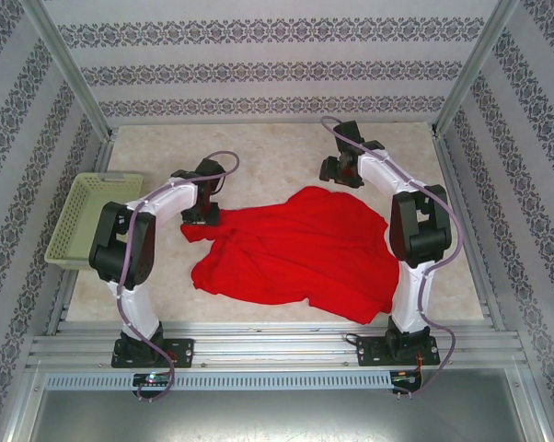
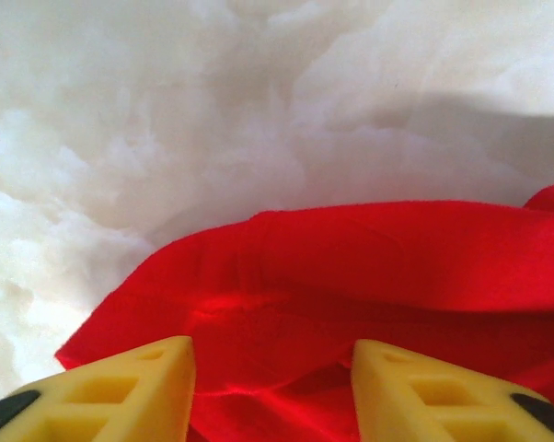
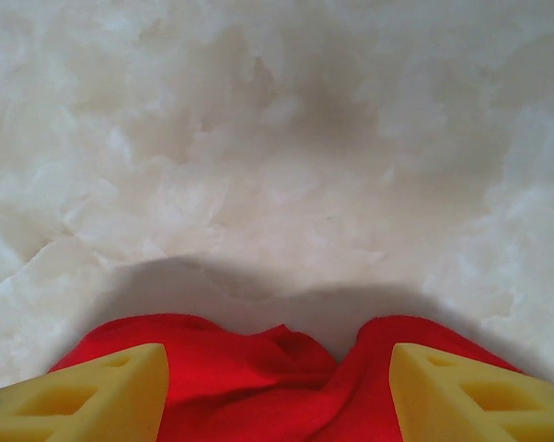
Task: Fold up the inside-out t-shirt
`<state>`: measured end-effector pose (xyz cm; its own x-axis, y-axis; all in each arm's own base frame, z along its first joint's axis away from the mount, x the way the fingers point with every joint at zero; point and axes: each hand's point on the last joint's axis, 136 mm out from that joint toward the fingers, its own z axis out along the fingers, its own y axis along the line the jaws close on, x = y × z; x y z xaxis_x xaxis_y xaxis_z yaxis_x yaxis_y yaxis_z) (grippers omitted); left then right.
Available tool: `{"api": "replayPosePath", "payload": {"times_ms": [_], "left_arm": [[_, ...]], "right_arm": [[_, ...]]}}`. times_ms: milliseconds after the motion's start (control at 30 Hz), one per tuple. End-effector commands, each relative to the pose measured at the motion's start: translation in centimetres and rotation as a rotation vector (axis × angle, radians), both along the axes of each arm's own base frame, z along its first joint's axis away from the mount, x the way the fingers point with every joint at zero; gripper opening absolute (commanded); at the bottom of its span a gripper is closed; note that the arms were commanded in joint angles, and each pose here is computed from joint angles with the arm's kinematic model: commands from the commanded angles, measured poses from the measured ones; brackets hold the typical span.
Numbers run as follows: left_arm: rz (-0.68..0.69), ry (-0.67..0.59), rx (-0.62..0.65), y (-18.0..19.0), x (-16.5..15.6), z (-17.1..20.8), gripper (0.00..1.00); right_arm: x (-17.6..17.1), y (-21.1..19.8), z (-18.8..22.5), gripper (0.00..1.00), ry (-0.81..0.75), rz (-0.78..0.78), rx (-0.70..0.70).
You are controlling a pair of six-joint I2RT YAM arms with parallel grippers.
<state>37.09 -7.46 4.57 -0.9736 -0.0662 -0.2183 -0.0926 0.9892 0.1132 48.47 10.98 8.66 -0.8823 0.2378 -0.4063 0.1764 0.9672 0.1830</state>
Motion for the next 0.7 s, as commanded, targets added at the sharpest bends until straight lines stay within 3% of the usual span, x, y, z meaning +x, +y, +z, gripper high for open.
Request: {"api": "replayPosePath", "payload": {"times_ms": [0, 533, 667], "left_arm": [[-0.018, 0.031, 0.051, 0.3, 0.2, -0.6, 0.42], [0.004, 0.051, -0.034, -0.6, 0.6, -1.8, 0.0], [0.026, -0.032, -0.086, -1.0, 1.2, 0.4, 0.0]], "right_arm": [[0.4, -0.1, -0.4, 0.65, 0.012, 0.006, -0.013], [2.6, -1.3, -3.3, 0.65, 0.092, -0.046, -0.035], [3.4, -1.2, -3.9, 0.65, 0.098, -0.047, -0.037]]}}
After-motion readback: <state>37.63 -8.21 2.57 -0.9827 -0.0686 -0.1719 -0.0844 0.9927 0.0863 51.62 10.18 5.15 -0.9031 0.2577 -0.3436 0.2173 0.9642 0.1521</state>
